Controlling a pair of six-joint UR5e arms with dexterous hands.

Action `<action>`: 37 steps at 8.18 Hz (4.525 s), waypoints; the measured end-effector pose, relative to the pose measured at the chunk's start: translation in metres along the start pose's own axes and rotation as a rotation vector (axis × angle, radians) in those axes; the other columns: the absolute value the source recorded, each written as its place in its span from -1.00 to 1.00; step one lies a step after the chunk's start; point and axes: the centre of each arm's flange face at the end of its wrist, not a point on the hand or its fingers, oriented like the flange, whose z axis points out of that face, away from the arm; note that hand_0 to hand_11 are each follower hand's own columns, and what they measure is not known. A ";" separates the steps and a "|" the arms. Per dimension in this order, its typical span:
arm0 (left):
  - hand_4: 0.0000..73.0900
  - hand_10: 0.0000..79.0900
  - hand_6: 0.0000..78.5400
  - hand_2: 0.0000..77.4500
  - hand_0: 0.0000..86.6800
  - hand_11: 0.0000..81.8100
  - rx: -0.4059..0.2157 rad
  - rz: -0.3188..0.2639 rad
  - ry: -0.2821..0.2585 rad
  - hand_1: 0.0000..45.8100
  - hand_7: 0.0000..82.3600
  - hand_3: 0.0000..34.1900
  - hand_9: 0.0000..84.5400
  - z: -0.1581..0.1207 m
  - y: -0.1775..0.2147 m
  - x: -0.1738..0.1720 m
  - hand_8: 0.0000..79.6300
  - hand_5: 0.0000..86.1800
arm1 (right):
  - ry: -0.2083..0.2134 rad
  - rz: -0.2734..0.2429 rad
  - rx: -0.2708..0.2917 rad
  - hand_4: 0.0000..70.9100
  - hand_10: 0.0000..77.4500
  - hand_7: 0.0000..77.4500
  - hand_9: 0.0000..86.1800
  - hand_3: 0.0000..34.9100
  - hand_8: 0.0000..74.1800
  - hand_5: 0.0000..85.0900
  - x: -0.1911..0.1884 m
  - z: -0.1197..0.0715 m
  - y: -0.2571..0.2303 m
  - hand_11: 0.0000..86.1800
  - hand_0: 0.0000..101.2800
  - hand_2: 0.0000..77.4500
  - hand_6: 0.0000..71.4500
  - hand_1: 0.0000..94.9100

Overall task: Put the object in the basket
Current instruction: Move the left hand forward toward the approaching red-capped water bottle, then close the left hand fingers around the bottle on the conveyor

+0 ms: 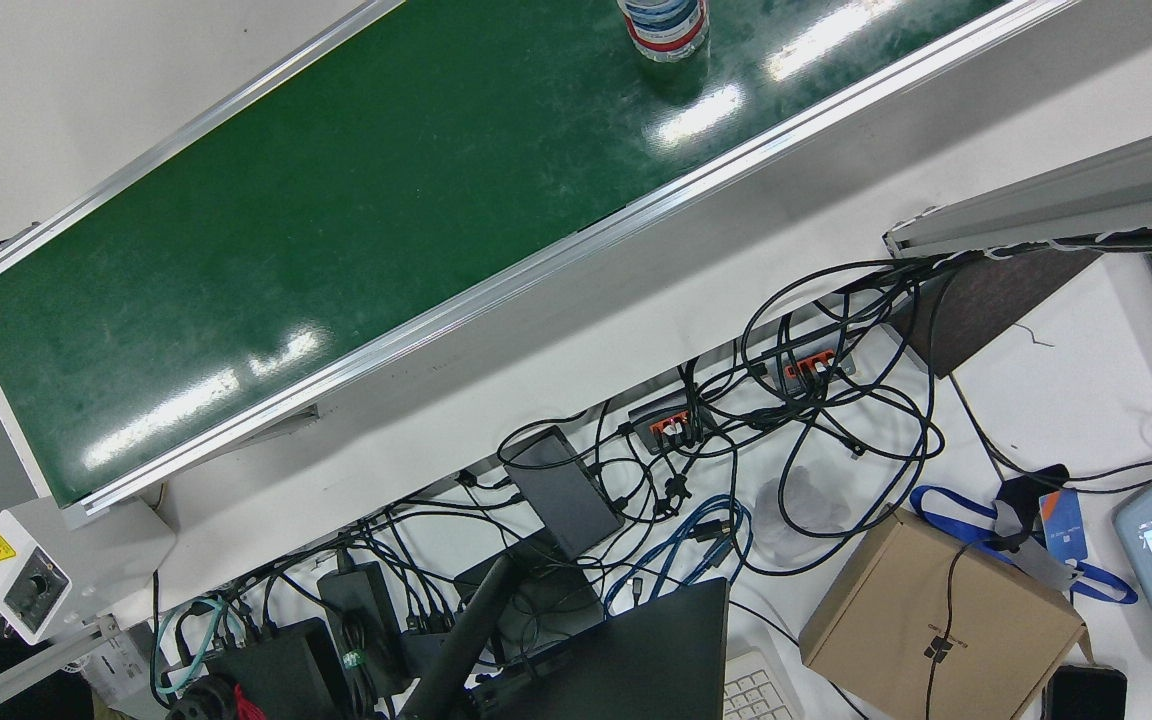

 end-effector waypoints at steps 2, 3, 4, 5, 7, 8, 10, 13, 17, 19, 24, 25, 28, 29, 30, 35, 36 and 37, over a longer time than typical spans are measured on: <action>-0.97 -0.99 -0.99 -0.99 0.15 -0.96 -0.002 0.001 -0.001 -0.95 -0.99 -0.87 -0.92 0.001 0.001 -0.001 -0.92 -0.77 | 0.000 0.000 0.000 -0.98 -0.99 -0.99 -1.00 -0.99 -1.00 -1.00 0.000 0.000 0.000 -1.00 -0.99 -0.97 -1.00 -1.00; -0.97 -0.99 -0.99 -0.99 0.15 -0.96 -0.008 0.002 -0.004 -0.95 -0.99 -0.87 -0.92 0.006 0.006 -0.003 -0.86 -0.77 | 0.000 0.000 0.000 -0.98 -0.99 -0.99 -1.00 -0.99 -1.00 -1.00 0.000 0.000 0.000 -1.00 -0.99 -0.97 -1.00 -1.00; -0.90 -0.97 -0.99 -0.99 0.15 -0.96 -0.016 0.003 -0.013 -0.95 -0.99 -0.87 -0.90 0.015 0.016 -0.007 -0.86 -0.77 | 0.000 0.000 0.000 -0.98 -0.99 -0.99 -1.00 -0.99 -1.00 -1.00 0.000 0.000 0.000 -1.00 -0.99 -0.97 -1.00 -1.00; -0.90 -0.97 -0.99 -0.99 0.14 -0.92 -0.023 0.002 -0.031 -0.95 -0.99 -0.87 -0.90 0.025 0.028 -0.017 -0.86 -0.77 | 0.000 0.000 0.000 -0.98 -0.99 -0.99 -1.00 -0.99 -1.00 -1.00 0.000 0.000 0.000 -1.00 -0.99 -0.97 -1.00 -1.00; -0.87 -0.96 -0.99 -0.99 0.15 -0.92 -0.016 -0.005 -0.049 -0.95 -0.99 -0.82 -0.90 0.035 0.039 -0.032 -0.86 -0.77 | 0.000 0.000 0.000 -0.98 -1.00 -0.99 -1.00 -0.99 -1.00 -1.00 0.000 0.000 0.000 -1.00 -1.00 -0.97 -1.00 -1.00; -0.87 -0.96 -1.00 -0.99 0.15 -0.92 -0.004 -0.006 -0.044 -0.95 -0.99 -0.87 -0.90 0.038 0.042 -0.033 -0.86 -0.77 | 0.000 0.000 0.001 -0.98 -0.99 -0.99 -1.00 -0.99 -1.00 -1.00 0.000 0.000 0.000 -1.00 -1.00 -0.97 -1.00 -1.00; -0.87 -0.94 -0.97 -0.99 0.17 -0.92 0.015 -0.006 -0.043 -0.95 -0.99 -0.91 -0.90 0.055 0.061 -0.035 -0.86 -0.75 | 0.000 0.000 0.000 -0.98 -0.99 -0.99 -1.00 -0.99 -1.00 -1.00 0.000 0.000 0.000 -1.00 -0.99 -0.97 -1.00 -1.00; -0.97 -0.97 -1.00 -0.99 0.17 -0.92 -0.015 -0.039 0.004 -0.95 -0.99 -0.90 -0.94 0.085 0.110 -0.067 -0.89 -0.78 | 0.000 0.000 0.000 -0.98 -0.99 -0.99 -1.00 -0.99 -1.00 -1.00 0.000 0.000 0.000 -1.00 -1.00 -0.97 -1.00 -1.00; -0.97 -0.97 -1.00 -0.99 0.11 -0.95 0.023 -0.026 0.090 -0.98 -0.99 -0.64 -0.91 0.084 0.134 -0.122 -0.90 -0.80 | 0.000 0.000 0.000 -0.98 -0.99 -0.99 -1.00 -0.99 -1.00 -1.00 0.000 0.000 0.000 -1.00 -0.99 -0.97 -1.00 -1.00; -0.99 -0.97 -1.00 -0.99 0.11 -0.95 0.053 0.021 0.080 -0.95 -0.99 -0.68 -0.91 0.081 0.132 -0.124 -0.90 -0.80 | 0.001 0.000 0.000 -0.98 -1.00 -0.99 -1.00 -0.99 -1.00 -1.00 0.000 0.000 0.000 -1.00 -1.00 -0.97 -1.00 -1.00; -0.85 -0.99 -1.00 -0.99 0.12 -0.95 0.016 0.023 -0.002 -0.95 -0.99 -0.88 -0.88 0.095 0.156 -0.127 -0.85 -0.77 | 0.000 0.000 0.001 -0.98 -0.99 -0.99 -1.00 -0.99 -1.00 -1.00 0.000 0.000 0.000 -1.00 -0.99 -0.97 -1.00 -1.00; -0.85 -0.99 -1.00 -0.99 0.12 -0.95 0.004 0.021 -0.007 -0.95 -0.99 -0.88 -0.88 0.100 0.163 -0.127 -0.85 -0.77 | 0.000 0.000 0.000 -0.98 -0.99 -0.99 -1.00 -0.99 -1.00 -1.00 0.000 0.000 0.000 -1.00 -0.99 -0.97 -1.00 -1.00; -0.93 -0.96 -0.97 -0.99 0.23 -0.91 0.001 0.029 -0.002 -0.95 -0.99 -0.89 -0.88 0.104 0.165 -0.122 -0.85 -0.72 | 0.000 0.000 0.000 -0.98 -0.99 -0.99 -1.00 -0.99 -1.00 -1.00 0.000 0.000 0.000 -1.00 -0.99 -0.97 -1.00 -1.00; -0.93 -0.96 -0.94 -0.99 0.34 -0.87 0.002 0.030 -0.001 -0.74 -0.99 -0.89 -0.86 0.105 0.165 -0.122 -0.85 -0.70 | 0.000 0.000 0.000 -0.98 -0.99 -0.99 -1.00 -0.99 -1.00 -1.00 0.000 0.000 0.000 -1.00 -0.99 -0.97 -1.00 -1.00; -0.93 -0.96 -0.94 -0.99 0.34 -0.87 0.001 0.030 -0.001 -0.74 -0.99 -0.89 -0.86 0.105 0.165 -0.122 -0.85 -0.70 | 0.000 0.000 0.000 -0.98 -0.99 -0.99 -1.00 -0.99 -1.00 -1.00 0.000 0.000 0.000 -1.00 -0.99 -0.97 -1.00 -1.00; -0.97 -0.99 -0.99 -0.99 0.30 -0.93 -0.009 0.044 0.001 -0.83 -0.99 -0.95 -0.90 0.110 0.172 -0.124 -0.89 -0.72 | 0.000 0.000 0.000 -0.98 -1.00 -0.99 -1.00 -0.99 -1.00 -1.00 0.000 0.000 0.000 -1.00 -0.99 -0.97 -1.00 -1.00; -0.96 -0.99 -0.99 -0.99 0.30 -0.93 -0.014 0.044 0.004 -0.83 -0.99 -0.95 -0.90 0.113 0.175 -0.123 -0.89 -0.72 | 0.000 0.000 0.000 -0.98 -1.00 -0.99 -1.00 -0.99 -1.00 -1.00 0.000 0.000 0.000 -1.00 -0.99 -0.97 -1.00 -1.00; -0.94 -0.99 -0.96 -0.99 0.30 -0.93 -0.017 0.043 0.008 -0.81 -0.99 -0.95 -0.91 0.118 0.178 -0.123 -0.89 -0.70 | 0.000 0.000 0.000 -0.98 -1.00 -0.99 -1.00 -0.99 -1.00 -1.00 0.000 0.000 0.000 -1.00 -0.99 -0.97 -1.00 -1.00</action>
